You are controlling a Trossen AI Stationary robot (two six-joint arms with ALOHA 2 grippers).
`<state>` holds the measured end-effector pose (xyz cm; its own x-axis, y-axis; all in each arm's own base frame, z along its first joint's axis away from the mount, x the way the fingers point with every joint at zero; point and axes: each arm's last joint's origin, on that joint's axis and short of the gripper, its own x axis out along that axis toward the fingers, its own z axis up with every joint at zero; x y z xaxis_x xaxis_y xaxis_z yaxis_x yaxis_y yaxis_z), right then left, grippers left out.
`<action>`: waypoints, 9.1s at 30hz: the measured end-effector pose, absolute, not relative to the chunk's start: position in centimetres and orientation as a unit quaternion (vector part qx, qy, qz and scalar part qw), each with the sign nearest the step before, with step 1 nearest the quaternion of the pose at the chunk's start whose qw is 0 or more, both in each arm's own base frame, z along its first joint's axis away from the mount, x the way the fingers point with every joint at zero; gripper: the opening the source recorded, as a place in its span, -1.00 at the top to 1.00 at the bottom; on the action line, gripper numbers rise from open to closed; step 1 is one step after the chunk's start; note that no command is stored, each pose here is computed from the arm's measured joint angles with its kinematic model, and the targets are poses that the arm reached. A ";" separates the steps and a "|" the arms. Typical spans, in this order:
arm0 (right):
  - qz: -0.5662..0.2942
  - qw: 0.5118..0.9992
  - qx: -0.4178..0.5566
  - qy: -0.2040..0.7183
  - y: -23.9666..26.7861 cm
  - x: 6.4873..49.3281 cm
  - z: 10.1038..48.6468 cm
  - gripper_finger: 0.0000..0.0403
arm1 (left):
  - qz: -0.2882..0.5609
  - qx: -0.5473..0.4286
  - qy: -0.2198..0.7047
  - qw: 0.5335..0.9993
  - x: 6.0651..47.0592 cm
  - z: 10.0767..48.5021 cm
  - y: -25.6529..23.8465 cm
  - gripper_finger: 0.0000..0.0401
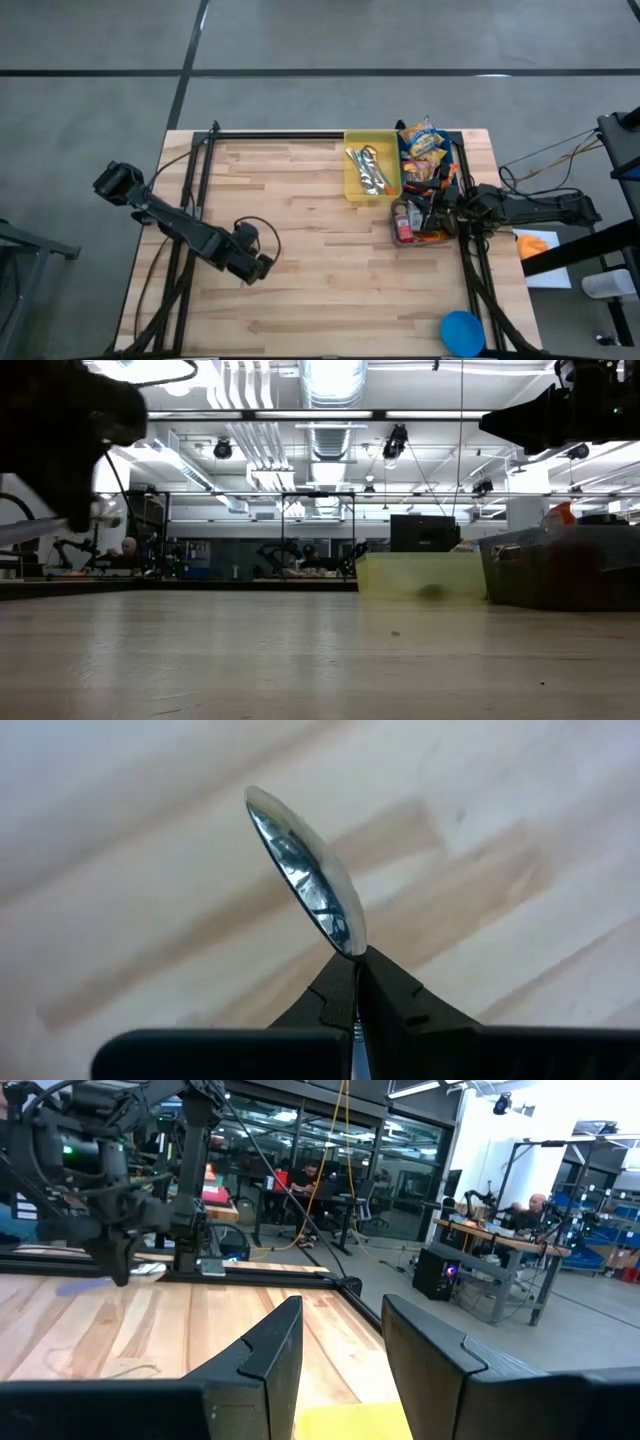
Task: Pick & Place Food Item
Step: Put the violet spoon into the yellow bin, then return to Home Position
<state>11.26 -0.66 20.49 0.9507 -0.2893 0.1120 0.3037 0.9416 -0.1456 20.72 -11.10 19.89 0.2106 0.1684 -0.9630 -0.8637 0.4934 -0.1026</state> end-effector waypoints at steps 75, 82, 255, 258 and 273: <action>-0.150 0.984 -0.081 -0.042 -0.7 11.3 20.4 0.32 | 0.245 -0.145 0.158 0.945 46.4 17.5 14.6 0.96; -0.150 0.984 -0.081 -0.041 -0.7 11.3 20.4 0.32 | 0.261 -0.189 0.199 0.925 46.1 15.7 14.7 0.96; -0.150 0.984 -0.082 -0.040 -0.7 11.3 20.4 0.32 | 0.028 0.168 -0.010 0.985 9.7 16.8 -0.4 1.00; -0.150 0.985 -0.082 -0.040 -0.7 11.3 20.4 0.32 | 0.028 0.168 -0.010 0.985 9.7 16.8 -0.4 1.00; -0.124 0.988 -0.076 -0.056 -0.5 10.9 20.6 0.32 | 0.028 0.166 -0.009 0.986 9.7 16.7 -0.4 1.00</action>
<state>10.91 -0.51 20.65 0.9629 -0.2364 0.1299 0.2534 0.9578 -0.1355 9.74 -0.38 16.74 0.9983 0.0520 0.0274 -0.0581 0.9430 0.3275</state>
